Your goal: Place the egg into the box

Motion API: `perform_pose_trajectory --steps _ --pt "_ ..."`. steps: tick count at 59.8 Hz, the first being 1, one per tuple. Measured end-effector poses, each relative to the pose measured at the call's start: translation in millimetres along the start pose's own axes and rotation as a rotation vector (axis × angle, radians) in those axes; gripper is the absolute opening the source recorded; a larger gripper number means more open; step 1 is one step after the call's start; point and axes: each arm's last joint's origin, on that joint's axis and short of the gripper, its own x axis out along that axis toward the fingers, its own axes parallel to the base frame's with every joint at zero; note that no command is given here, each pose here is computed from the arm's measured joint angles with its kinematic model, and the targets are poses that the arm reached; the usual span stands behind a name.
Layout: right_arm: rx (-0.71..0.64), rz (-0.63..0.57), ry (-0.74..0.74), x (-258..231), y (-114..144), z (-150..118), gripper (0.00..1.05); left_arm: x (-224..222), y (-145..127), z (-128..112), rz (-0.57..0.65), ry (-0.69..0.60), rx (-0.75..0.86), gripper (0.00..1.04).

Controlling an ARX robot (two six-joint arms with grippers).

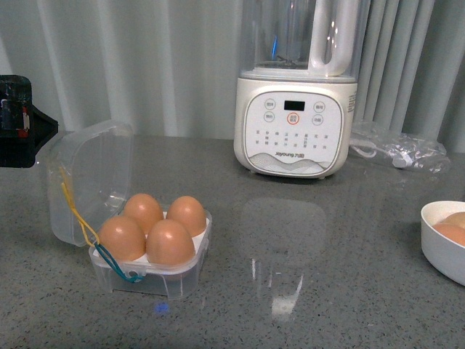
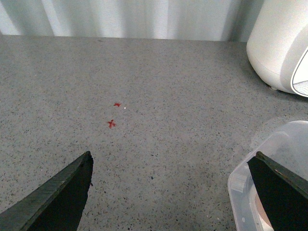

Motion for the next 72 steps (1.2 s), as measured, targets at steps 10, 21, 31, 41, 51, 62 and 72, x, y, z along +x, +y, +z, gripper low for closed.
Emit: perform_pose_trajectory --steps 10,21,31,41,51,62,72 --pt "0.0 0.0 0.0 0.0 0.0 0.0 0.98 0.4 -15.0 0.8 -0.033 -0.01 0.014 0.98" --pt "0.0 0.0 0.0 0.0 0.0 0.0 0.98 -4.5 -46.2 -2.4 -0.098 -0.009 0.03 0.98" --pt "0.0 0.0 0.0 0.0 0.0 0.0 0.98 -14.1 -77.9 -13.1 -0.177 0.017 0.054 0.98" --pt "0.0 0.0 0.0 0.0 0.0 0.0 0.98 -27.0 -108.4 -14.8 -0.267 0.03 0.069 0.98" --pt "0.0 0.0 0.0 0.0 0.0 0.0 0.98 -36.4 -122.9 -6.0 -0.321 0.025 0.095 0.98" --pt "0.0 0.0 0.0 0.0 0.0 0.0 0.98 -44.7 -118.2 21.7 -0.313 -0.013 0.087 0.98" --pt "0.0 0.0 0.0 0.0 0.0 0.0 0.98 -68.1 -104.2 51.1 -0.276 -0.068 0.091 0.98"
